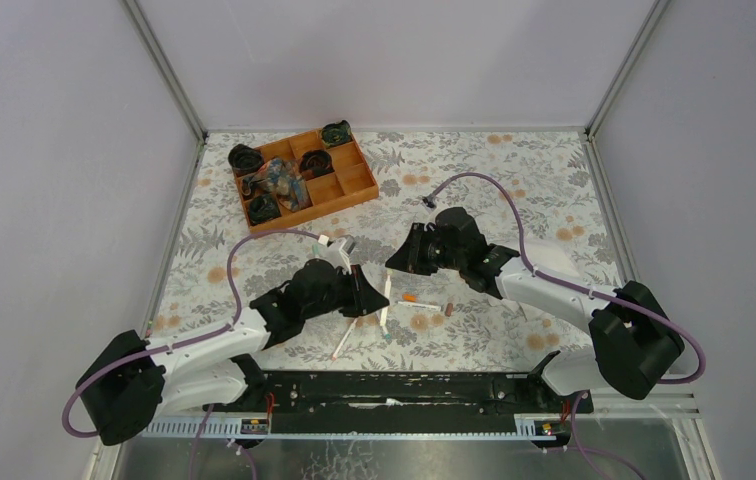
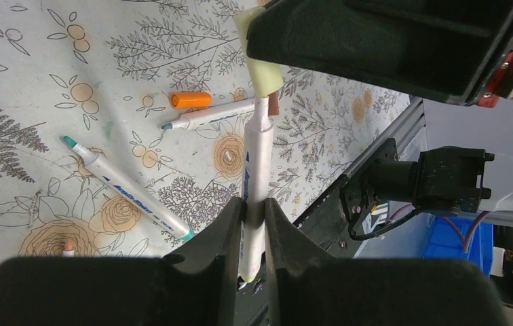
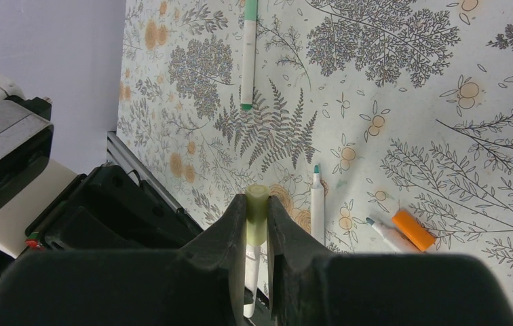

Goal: Insert the pens into the pen caps

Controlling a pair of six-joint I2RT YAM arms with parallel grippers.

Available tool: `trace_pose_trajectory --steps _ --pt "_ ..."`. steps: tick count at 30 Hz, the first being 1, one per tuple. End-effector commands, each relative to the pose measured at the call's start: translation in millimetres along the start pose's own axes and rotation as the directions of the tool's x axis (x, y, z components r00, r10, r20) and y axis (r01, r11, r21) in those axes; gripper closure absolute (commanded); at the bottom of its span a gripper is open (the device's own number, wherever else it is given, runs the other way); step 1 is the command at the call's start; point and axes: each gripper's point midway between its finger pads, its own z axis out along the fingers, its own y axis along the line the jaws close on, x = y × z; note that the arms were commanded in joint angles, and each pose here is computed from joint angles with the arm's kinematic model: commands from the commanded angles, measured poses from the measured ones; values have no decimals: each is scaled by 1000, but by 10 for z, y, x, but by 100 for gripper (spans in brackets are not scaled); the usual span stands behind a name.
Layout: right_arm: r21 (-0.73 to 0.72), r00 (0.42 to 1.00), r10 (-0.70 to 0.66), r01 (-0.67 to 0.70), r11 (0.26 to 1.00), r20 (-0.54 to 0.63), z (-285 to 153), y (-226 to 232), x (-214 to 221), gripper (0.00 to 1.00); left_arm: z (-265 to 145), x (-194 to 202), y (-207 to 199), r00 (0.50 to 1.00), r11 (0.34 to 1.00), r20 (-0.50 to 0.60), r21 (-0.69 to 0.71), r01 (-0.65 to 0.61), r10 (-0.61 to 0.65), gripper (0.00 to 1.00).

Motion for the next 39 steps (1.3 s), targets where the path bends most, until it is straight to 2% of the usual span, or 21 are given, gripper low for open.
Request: trace_pose_trajectory --steps 1,26,39 --pt "-56 999 -16 18 998 31 -36 169 -69 100 46 -215 -123 997 999 80 30 19 -21 100" --pt "-51 999 -31 32 998 19 -54 112 78 100 35 -428 -212 988 997 146 61 41 -49 100" --pt "14 999 -27 27 1000 37 -9 53 125 100 60 -478 -288 988 996 153 89 20 -34 100"
